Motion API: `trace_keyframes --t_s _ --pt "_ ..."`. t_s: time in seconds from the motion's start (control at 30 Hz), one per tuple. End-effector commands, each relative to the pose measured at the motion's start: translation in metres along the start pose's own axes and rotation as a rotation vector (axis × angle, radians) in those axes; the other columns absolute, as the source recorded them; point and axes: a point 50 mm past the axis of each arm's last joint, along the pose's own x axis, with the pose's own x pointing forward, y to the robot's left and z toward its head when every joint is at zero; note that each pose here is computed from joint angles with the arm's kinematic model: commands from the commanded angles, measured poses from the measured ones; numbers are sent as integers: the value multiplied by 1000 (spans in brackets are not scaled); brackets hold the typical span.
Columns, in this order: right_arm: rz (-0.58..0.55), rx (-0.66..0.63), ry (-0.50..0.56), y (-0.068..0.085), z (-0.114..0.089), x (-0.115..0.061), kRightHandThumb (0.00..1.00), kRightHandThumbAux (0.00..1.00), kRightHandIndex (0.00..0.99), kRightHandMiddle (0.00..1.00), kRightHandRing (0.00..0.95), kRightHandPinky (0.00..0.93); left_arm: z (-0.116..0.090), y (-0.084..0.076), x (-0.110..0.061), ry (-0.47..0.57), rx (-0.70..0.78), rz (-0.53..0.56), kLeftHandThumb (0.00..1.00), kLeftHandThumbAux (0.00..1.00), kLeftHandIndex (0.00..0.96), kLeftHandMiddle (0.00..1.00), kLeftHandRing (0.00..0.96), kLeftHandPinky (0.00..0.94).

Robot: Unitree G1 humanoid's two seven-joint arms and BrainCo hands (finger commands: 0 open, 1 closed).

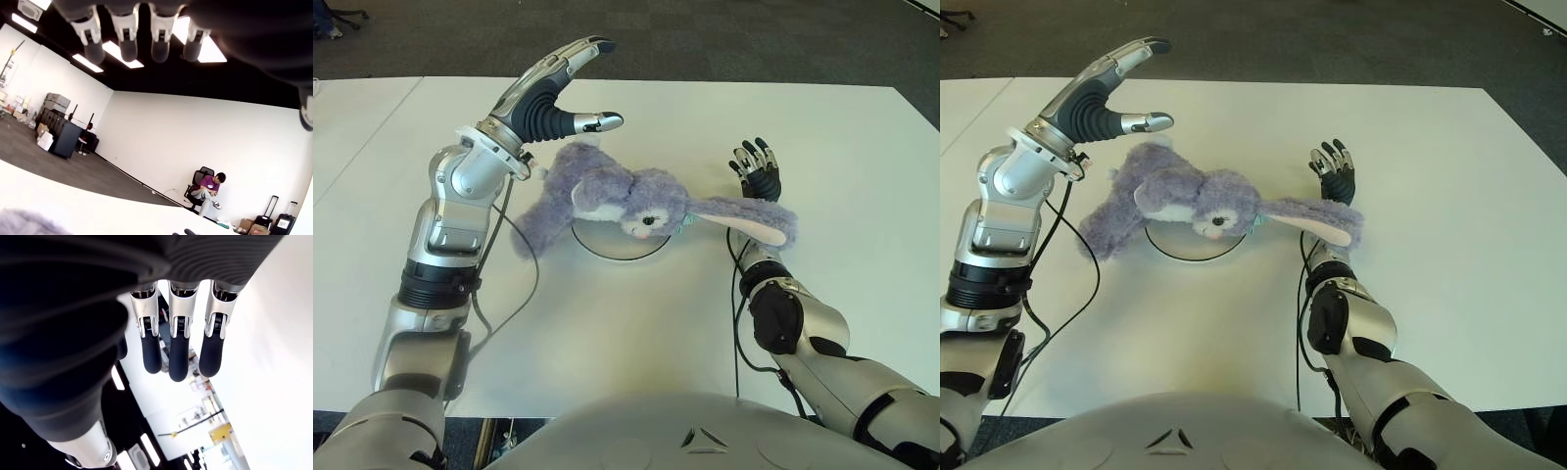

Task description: Put the doll into the plate.

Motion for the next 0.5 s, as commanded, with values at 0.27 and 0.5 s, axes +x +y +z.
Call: trace_keyframes --t_s 0.27,0.5 --pt "-183 50 401 -34 -95 -83 301 827 195 228 257 277 0 2 3 -21 -36 46 93 318 0 0 0 0" --pt "-185 53 412 -34 -96 -84 303 827 197 229 256 298 -8 33 -1 7 -7 109 64 328 0 0 0 0"
